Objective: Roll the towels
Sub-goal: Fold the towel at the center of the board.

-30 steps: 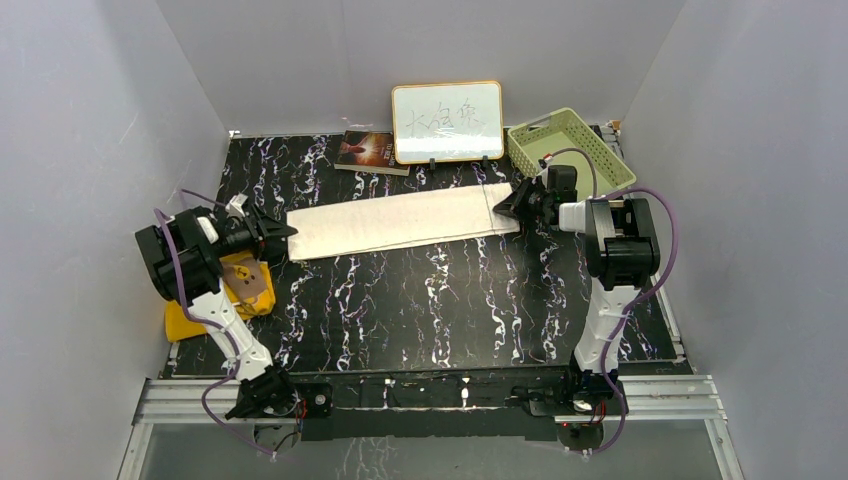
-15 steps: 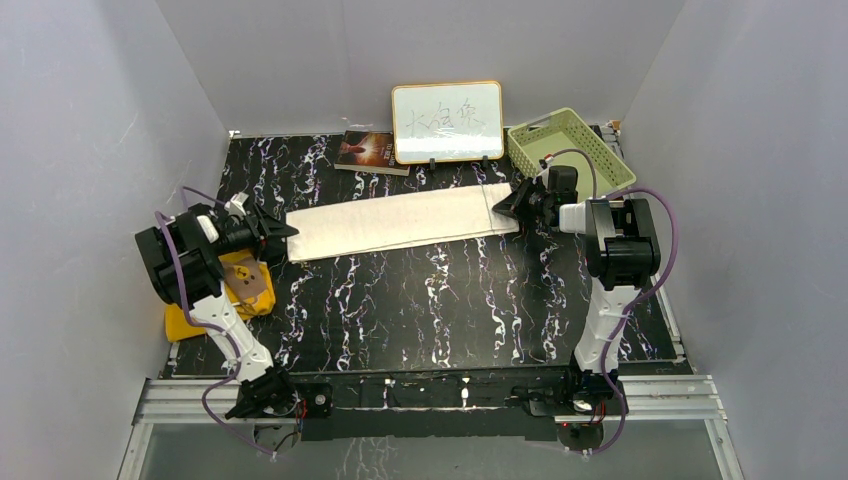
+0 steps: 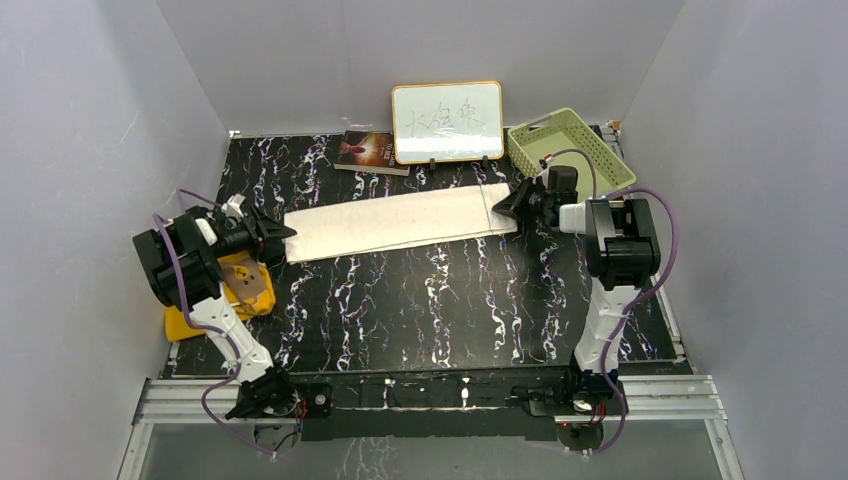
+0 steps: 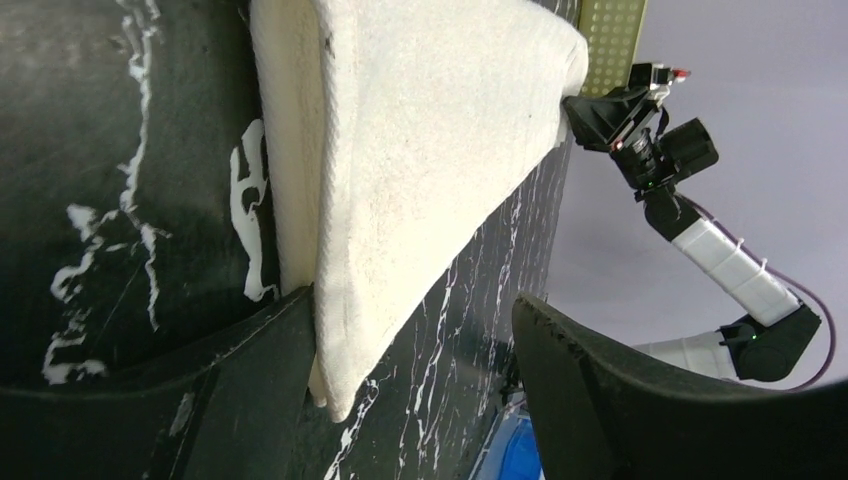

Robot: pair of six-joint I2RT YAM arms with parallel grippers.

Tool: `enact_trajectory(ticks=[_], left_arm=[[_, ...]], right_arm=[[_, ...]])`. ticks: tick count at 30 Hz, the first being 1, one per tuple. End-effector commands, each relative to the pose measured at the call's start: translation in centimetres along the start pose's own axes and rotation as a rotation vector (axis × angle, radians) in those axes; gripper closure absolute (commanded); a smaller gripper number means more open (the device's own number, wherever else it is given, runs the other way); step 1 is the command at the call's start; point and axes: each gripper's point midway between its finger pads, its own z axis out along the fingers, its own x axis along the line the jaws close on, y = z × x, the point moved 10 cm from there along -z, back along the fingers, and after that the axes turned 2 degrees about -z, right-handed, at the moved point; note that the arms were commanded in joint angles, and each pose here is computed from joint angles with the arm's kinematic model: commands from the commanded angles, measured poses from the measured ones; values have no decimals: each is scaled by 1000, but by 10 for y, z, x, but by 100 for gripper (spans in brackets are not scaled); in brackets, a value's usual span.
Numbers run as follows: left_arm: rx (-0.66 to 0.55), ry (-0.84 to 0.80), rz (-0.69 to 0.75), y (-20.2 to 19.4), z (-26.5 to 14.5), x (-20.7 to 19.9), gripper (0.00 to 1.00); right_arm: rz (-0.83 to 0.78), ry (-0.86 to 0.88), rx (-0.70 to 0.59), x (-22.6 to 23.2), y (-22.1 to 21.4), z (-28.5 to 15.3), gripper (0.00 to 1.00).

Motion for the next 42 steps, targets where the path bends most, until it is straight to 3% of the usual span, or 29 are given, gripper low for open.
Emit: enact_trajectory(ticks=[1,10,16,21,31,42], left_arm=[[-113,220,-1,-4,-20,38,26],[-104,243,-25,-6,-23,47,26],[-152,112,-7,-1,-28,34,21],[-178,14,24,4,-31,21,18],[-228,196,39,4,-43,27,18],[-250,250,64,4,-47,25,18]], right_arm=[[45,6,43,1,-10,-2,98],[46,8,48,1,-11,-1,99],[57,-15,53,-3,-13,0,100],[90,-158,51,-12,-13,1,100],[83,-470,-51,-22,-3,-15,100],[93,-516,-56,-25,-3,-17,100]])
